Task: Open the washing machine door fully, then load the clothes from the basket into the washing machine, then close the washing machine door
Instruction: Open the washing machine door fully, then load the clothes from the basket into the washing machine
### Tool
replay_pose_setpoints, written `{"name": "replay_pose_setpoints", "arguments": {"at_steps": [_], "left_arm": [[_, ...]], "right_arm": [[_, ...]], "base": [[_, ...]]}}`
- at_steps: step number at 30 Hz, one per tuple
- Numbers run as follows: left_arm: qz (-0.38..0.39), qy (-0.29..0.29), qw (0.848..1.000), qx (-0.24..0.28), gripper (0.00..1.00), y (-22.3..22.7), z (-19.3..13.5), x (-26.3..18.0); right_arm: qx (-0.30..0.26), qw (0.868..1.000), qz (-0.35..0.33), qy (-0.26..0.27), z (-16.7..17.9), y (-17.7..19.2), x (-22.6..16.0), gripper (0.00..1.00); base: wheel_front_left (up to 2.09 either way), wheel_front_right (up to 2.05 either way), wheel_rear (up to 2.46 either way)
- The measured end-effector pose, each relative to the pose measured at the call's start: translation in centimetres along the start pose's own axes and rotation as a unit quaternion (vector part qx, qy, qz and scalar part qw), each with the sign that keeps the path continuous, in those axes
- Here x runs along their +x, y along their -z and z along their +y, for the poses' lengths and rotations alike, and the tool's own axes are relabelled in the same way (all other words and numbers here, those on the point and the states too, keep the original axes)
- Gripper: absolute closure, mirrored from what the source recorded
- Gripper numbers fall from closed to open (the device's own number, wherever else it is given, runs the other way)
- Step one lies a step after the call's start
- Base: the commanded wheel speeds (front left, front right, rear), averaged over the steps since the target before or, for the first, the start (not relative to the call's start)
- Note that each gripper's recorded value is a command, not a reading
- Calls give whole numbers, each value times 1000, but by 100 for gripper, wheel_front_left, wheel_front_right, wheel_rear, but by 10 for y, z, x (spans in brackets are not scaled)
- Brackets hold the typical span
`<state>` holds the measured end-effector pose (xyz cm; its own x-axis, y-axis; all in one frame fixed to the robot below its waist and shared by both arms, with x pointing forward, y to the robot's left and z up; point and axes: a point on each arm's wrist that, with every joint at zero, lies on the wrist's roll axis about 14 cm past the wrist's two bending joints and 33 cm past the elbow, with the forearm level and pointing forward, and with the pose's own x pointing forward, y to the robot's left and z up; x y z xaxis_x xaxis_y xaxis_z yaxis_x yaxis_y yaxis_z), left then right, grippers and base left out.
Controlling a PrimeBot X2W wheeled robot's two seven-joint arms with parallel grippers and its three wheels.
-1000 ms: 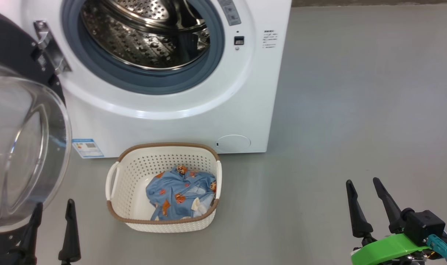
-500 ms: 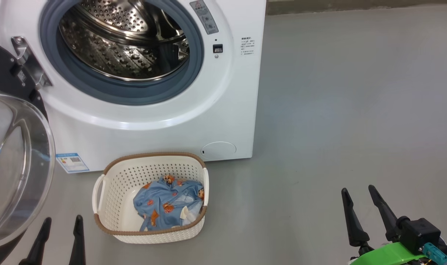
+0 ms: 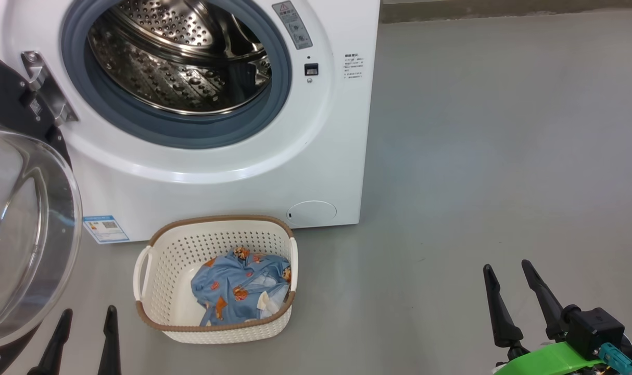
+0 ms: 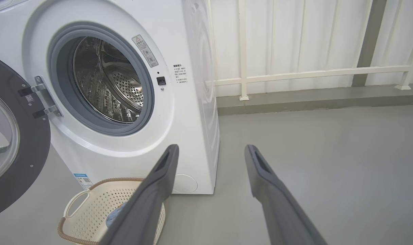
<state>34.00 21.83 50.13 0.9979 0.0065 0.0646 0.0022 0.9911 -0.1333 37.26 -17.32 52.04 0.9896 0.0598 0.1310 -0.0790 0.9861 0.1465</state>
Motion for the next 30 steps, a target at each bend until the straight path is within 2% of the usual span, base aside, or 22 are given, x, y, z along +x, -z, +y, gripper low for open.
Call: {"name": "replay_pose_setpoints", "arguments": {"at_steps": [20, 30], "left_arm": [[7, -11, 1000, 10, 0, 4, 8, -2], [16, -16, 1000, 10, 0, 9, 11, -3]], "right_arm": [[1, 1000, 5, -4, 3, 4, 3, 0], [1, 1000, 8, -4, 2, 6, 3, 0]], "base": [[4, -4, 0], [111, -111, 0]]}}
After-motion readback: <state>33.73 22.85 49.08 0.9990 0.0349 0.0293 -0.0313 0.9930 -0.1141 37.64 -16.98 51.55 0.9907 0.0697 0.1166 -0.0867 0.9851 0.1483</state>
